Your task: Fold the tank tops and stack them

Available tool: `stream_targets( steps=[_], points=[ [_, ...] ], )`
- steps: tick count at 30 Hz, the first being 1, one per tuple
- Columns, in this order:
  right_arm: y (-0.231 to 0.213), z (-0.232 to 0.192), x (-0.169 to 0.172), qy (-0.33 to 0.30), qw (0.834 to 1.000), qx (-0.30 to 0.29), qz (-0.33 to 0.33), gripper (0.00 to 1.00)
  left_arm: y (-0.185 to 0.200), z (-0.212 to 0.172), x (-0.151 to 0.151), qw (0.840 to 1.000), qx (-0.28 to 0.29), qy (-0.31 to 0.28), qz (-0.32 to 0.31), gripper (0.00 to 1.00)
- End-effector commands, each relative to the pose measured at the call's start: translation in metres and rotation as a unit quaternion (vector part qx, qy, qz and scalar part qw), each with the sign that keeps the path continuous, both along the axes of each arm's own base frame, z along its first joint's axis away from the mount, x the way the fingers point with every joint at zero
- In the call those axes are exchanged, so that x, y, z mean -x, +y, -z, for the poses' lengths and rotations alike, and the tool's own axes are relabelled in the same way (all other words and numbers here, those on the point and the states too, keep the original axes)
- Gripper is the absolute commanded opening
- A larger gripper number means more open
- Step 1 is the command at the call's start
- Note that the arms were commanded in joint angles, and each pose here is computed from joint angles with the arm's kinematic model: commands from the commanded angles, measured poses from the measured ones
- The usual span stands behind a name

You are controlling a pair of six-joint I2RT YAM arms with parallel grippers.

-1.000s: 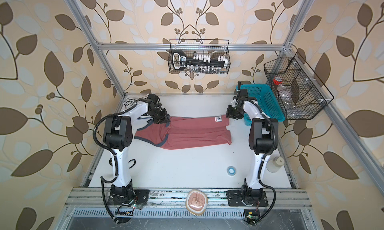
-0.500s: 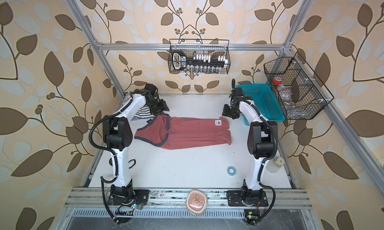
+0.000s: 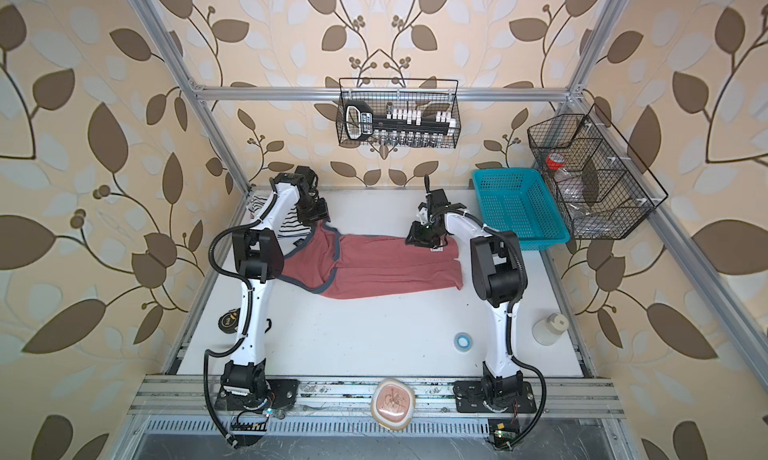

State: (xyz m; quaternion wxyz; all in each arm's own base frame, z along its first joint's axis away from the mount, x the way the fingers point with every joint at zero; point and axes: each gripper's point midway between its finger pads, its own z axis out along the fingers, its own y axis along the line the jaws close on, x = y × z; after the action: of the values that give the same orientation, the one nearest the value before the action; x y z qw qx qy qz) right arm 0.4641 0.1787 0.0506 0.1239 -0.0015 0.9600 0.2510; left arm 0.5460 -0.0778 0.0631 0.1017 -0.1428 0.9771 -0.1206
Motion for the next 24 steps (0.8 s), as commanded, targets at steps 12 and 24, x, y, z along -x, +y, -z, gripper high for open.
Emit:
stream_targets(
  steps=[12, 24],
  points=[
    [-0.001, 0.03, 0.018, 0.037, 0.999, 0.008, -0.006, 0.39, 0.015, -0.018, -0.057, 0.992, 0.006, -0.11, -0.058, 0.53],
    [-0.004, 0.041, 0.02, 0.049, 0.999, 0.02, -0.007, 0.38, 0.007, 0.036, -0.076, 0.991, 0.037, -0.095, -0.087, 0.5]
  ],
)
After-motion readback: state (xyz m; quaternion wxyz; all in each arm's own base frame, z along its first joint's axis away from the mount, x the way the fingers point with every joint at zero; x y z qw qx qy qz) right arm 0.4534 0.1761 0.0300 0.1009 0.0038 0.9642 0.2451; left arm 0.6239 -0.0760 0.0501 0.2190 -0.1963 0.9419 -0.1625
